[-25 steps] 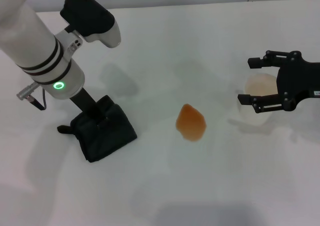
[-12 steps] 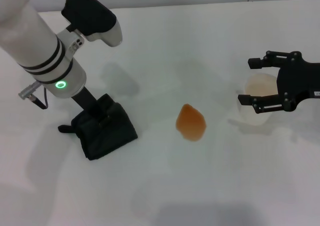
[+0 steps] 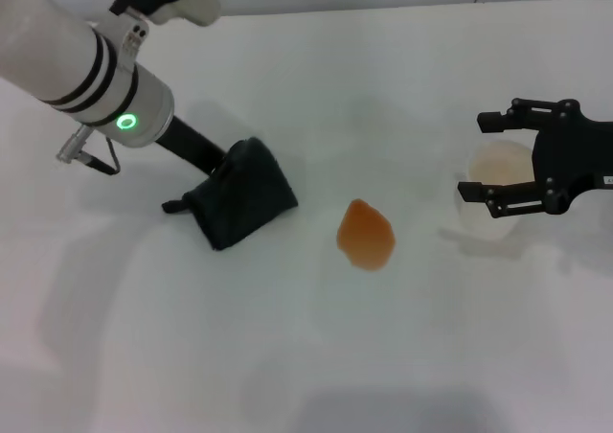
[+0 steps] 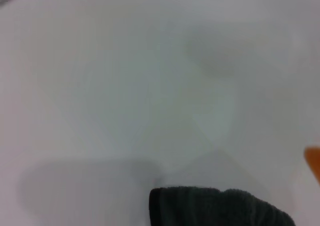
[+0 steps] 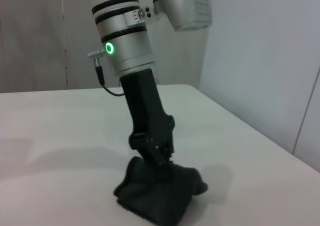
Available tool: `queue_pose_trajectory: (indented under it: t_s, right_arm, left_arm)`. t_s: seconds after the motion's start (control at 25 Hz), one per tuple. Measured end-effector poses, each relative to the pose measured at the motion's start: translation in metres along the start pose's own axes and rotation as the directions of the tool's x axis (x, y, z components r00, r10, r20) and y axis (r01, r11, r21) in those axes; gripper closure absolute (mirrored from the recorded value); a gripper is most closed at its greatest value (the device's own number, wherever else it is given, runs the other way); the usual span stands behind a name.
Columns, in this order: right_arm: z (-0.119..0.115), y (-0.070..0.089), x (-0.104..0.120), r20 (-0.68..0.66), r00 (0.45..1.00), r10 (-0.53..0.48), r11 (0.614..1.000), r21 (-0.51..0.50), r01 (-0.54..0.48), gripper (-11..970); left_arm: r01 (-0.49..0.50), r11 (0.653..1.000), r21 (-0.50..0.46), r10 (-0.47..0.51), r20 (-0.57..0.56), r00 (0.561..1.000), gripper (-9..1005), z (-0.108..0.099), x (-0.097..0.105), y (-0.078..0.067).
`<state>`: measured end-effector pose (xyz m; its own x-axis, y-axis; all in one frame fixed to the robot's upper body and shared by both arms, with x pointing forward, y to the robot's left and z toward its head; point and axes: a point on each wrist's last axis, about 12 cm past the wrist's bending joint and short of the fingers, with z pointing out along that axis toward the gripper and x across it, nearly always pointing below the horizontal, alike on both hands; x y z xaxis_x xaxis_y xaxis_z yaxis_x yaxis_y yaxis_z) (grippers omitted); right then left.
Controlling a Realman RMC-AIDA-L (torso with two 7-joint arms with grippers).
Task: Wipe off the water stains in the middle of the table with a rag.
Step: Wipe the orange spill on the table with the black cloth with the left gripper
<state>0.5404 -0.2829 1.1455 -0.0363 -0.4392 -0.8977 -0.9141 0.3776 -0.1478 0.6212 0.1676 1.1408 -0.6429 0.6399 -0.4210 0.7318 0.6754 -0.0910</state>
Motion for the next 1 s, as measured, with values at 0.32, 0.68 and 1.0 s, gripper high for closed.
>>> queue_pose_trajectory:
  t_s: [0.32,0.68,1.0]
  right_arm:
    - [0.0,0.0,0.0,-0.001,1.0,0.001,1.0,0.001,-0.001,100]
    - [0.001,0.0,0.0,-0.001,1.0,0.0,1.0,-0.006,0.0,99]
    - [0.003,0.001,0.001,-0.001,1.0,0.007,1.0,-0.013,-0.007,99]
  left_arm:
    - [0.023,0.999,0.032,-0.027,0.161,0.987,920,0.012,-0.011,-0.004]
    - [-0.056,0.997,0.061,0.039,0.253,0.967,922,0.033,-0.026,-0.03]
    - [-0.147,0.986,0.084,0.126,0.222,0.967,922,0.053,-0.029,-0.054]
